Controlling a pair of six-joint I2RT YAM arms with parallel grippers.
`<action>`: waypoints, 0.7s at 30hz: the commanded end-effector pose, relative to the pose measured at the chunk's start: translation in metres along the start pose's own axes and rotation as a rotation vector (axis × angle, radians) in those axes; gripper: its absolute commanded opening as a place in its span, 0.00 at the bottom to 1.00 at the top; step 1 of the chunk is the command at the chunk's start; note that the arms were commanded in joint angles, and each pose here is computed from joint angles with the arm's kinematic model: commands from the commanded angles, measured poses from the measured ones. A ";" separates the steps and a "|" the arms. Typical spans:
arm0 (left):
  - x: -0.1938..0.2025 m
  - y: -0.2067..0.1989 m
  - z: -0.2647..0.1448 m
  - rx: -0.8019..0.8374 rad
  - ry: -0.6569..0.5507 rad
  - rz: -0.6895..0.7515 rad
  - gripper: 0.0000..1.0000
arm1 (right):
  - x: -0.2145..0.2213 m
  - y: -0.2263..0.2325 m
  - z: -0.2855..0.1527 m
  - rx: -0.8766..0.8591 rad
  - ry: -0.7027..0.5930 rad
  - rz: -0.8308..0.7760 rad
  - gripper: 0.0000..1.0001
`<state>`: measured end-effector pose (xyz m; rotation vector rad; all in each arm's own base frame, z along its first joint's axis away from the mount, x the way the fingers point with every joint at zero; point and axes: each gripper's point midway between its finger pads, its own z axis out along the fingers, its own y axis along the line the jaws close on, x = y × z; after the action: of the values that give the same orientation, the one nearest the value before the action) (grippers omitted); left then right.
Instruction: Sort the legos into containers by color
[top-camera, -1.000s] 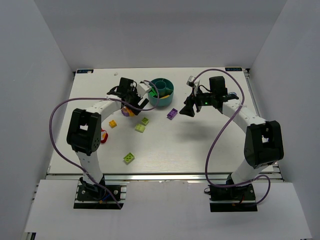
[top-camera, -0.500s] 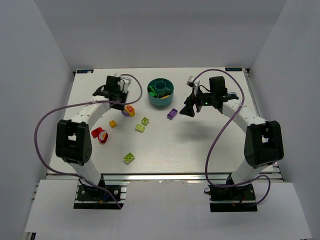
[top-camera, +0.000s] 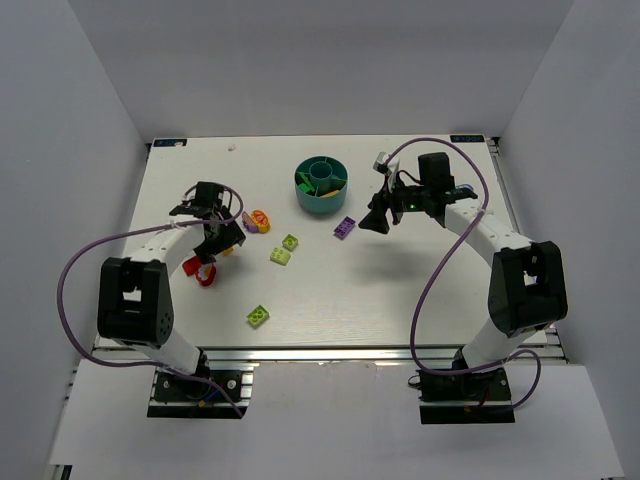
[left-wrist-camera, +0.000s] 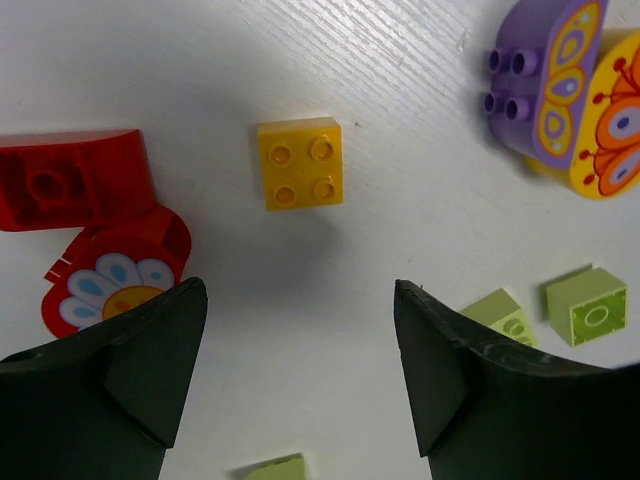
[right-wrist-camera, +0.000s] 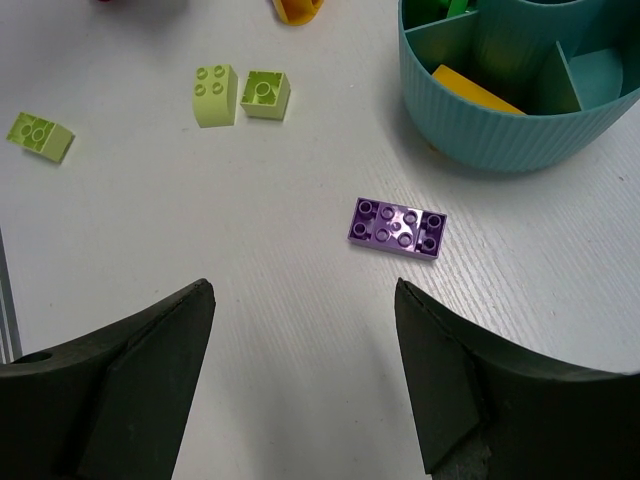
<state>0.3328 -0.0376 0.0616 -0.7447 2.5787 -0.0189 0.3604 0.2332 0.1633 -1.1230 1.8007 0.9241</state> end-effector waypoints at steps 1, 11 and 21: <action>-0.013 -0.011 0.003 0.006 -0.043 -0.126 0.85 | -0.010 0.007 -0.003 -0.012 -0.015 -0.012 0.78; -0.029 -0.018 0.031 -0.035 -0.059 -0.096 0.80 | -0.005 0.008 -0.003 -0.011 -0.011 -0.004 0.78; -0.039 -0.012 0.045 -0.113 -0.075 -0.074 0.62 | -0.004 0.008 -0.003 -0.003 -0.009 -0.003 0.78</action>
<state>0.3747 -0.0290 0.0221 -0.8731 2.5587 0.1052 0.3596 0.2334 0.1627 -1.1179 1.8070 0.9289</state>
